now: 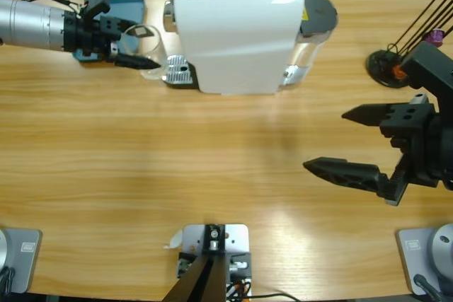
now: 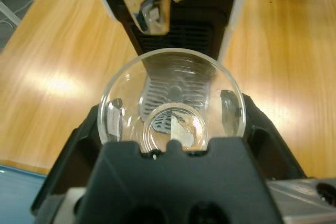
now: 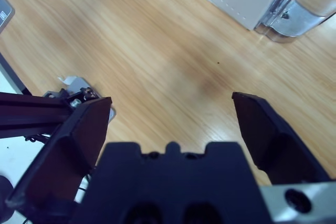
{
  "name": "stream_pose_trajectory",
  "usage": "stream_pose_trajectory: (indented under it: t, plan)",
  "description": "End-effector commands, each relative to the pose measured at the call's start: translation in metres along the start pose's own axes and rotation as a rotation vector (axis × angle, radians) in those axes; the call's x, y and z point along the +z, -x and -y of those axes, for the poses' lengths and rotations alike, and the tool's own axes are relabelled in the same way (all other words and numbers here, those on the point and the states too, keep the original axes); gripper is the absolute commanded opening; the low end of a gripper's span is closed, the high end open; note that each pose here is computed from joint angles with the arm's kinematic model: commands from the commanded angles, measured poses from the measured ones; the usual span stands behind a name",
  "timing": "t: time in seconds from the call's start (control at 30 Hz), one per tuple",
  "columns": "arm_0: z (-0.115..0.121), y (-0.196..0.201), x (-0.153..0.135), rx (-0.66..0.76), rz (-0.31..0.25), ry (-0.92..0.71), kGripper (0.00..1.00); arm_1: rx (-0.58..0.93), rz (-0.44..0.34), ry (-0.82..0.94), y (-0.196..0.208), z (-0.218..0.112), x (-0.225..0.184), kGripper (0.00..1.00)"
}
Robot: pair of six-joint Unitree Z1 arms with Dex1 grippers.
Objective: Pour coffee
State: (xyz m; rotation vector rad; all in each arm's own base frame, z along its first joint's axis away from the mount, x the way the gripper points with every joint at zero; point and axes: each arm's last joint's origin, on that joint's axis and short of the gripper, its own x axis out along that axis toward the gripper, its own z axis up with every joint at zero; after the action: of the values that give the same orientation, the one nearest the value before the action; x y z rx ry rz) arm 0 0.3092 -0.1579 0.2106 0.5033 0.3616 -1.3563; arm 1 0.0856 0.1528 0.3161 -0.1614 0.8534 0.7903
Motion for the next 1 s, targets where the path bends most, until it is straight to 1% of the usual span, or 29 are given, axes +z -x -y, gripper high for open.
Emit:
stream_pose_trajectory:
  t: [0.03, 0.17, 0.3, 0.4, 0.53, 0.63, 0.83, 1.0]
  plan:
    - [-0.018, -0.035, -0.003, -0.027, -0.009, 0.021, 0.0, -0.009, 0.002, -0.002, -0.005, 0.002, -0.01, 1.0]
    - [-0.019, -0.04, -0.002, -0.021, -0.021, 0.016, 0.0, -0.004, 0.015, -0.002, -0.003, 0.002, -0.008, 1.0]
    - [-0.018, -0.045, 0.0, -0.018, -0.048, 0.026, 0.0, -0.007, 0.021, -0.001, -0.006, 0.002, -0.009, 1.0]
    - [-0.009, -0.045, -0.001, -0.024, -0.086, 0.038, 0.0, -0.006, 0.025, -0.002, -0.008, 0.002, -0.01, 1.0]
    - [0.002, -0.04, -0.007, -0.032, -0.117, 0.059, 0.0, -0.004, 0.028, -0.002, -0.009, 0.002, -0.01, 1.0]
    - [0.005, -0.043, -0.006, -0.037, -0.123, 0.057, 0.0, -0.005, 0.026, -0.001, -0.009, 0.002, -0.01, 1.0]
    - [0.008, -0.052, -0.002, -0.03, -0.156, 0.045, 0.0, -0.006, 0.024, -0.001, -0.01, 0.002, -0.01, 1.0]
    - [0.006, -0.055, 0.0, -0.028, -0.158, 0.042, 0.0, -0.008, 0.022, -0.001, -0.012, 0.002, -0.01, 1.0]
